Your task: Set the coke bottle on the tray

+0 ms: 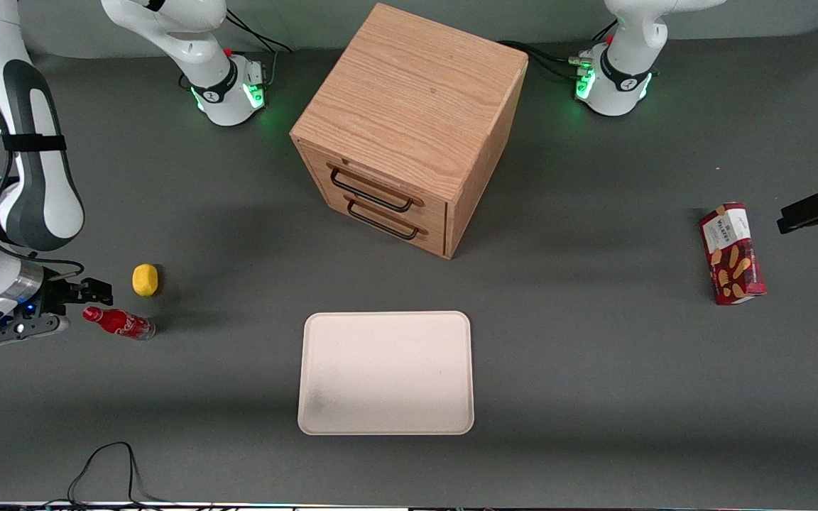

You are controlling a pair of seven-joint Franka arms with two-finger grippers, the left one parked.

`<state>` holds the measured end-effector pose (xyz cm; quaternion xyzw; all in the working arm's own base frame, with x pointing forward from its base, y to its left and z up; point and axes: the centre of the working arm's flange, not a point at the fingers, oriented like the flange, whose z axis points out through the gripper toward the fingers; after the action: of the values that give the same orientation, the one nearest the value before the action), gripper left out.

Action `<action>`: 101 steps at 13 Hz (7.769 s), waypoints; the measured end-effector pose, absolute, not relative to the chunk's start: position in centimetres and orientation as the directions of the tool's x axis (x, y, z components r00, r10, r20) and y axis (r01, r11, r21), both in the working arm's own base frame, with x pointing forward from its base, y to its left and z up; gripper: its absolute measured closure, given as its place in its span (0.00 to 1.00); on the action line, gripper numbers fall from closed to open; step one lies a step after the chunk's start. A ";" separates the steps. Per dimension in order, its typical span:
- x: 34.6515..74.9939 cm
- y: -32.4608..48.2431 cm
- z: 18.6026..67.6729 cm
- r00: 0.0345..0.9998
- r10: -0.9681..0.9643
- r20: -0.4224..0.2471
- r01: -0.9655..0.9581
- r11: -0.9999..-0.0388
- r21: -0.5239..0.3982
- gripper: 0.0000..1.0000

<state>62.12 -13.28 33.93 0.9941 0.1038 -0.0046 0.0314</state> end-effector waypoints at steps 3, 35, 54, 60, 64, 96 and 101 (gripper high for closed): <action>62.3 -13.3 33.1 0.977 0.212 -0.014 0.213 -0.975 0.061 0.01; 62.4 -10.6 56.3 0.985 0.116 -0.126 0.118 -0.993 0.007 0.68; 75.9 19.5 41.0 0.946 -0.311 0.096 -0.299 -0.947 -0.121 0.68; 76.5 23.7 36.6 0.933 -0.332 0.135 -0.309 -0.937 -0.165 0.68; 76.0 25.9 34.9 0.939 -0.316 0.135 -0.294 -0.942 -0.162 0.68; 73.9 23.2 41.0 0.953 -0.292 0.078 -0.293 -0.956 0.005 0.00; 69.8 13.4 46.6 0.971 -0.238 -0.001 -0.238 -0.971 0.031 0.00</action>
<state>69.77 13.43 46.58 0.9926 -0.1201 -0.0026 0.0154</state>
